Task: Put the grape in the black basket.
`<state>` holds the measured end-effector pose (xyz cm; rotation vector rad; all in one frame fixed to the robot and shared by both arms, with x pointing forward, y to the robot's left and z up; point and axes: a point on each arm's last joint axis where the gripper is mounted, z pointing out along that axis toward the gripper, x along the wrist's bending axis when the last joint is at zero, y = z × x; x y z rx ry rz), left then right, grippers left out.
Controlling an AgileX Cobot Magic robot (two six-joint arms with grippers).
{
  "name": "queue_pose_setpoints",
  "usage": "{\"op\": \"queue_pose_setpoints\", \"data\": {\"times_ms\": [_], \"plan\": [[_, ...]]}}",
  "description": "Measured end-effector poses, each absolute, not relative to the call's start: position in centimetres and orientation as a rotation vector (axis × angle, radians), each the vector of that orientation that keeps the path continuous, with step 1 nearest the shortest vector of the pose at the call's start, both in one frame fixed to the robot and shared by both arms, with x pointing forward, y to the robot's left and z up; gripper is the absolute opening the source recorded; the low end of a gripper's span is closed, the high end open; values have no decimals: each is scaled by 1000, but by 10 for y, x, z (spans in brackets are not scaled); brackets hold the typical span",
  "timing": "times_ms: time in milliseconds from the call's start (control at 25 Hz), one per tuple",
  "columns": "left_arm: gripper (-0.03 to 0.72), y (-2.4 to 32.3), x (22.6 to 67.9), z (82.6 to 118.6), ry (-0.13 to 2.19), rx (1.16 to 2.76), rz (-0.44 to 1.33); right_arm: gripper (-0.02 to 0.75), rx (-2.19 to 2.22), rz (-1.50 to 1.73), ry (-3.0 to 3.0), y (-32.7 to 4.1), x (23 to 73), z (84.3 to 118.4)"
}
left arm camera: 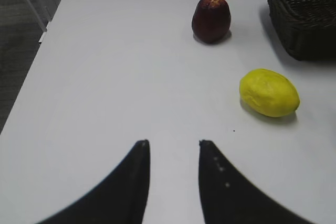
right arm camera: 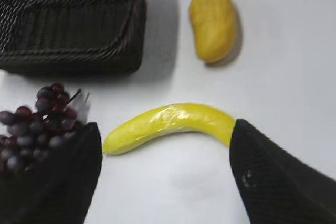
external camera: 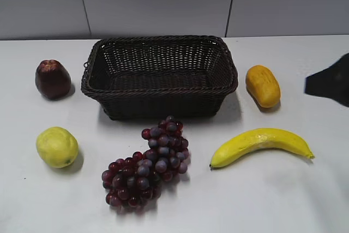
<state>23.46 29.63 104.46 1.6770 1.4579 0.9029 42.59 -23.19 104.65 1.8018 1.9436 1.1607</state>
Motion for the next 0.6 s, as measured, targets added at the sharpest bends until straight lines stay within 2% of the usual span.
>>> {"op": "queue_pose_setpoints", "data": {"times_ms": [240, 440, 600], "plan": [[237, 296, 235, 1045, 1458, 1677, 903, 574, 1695, 1126, 2305, -160, 445, 1030], [237, 296, 235, 1045, 1458, 1677, 903, 643, 1598, 1027, 2555, -101, 449, 1006], [237, 296, 235, 1045, 1458, 1677, 903, 659, 1632, 938, 2623, -75, 463, 980]]}}
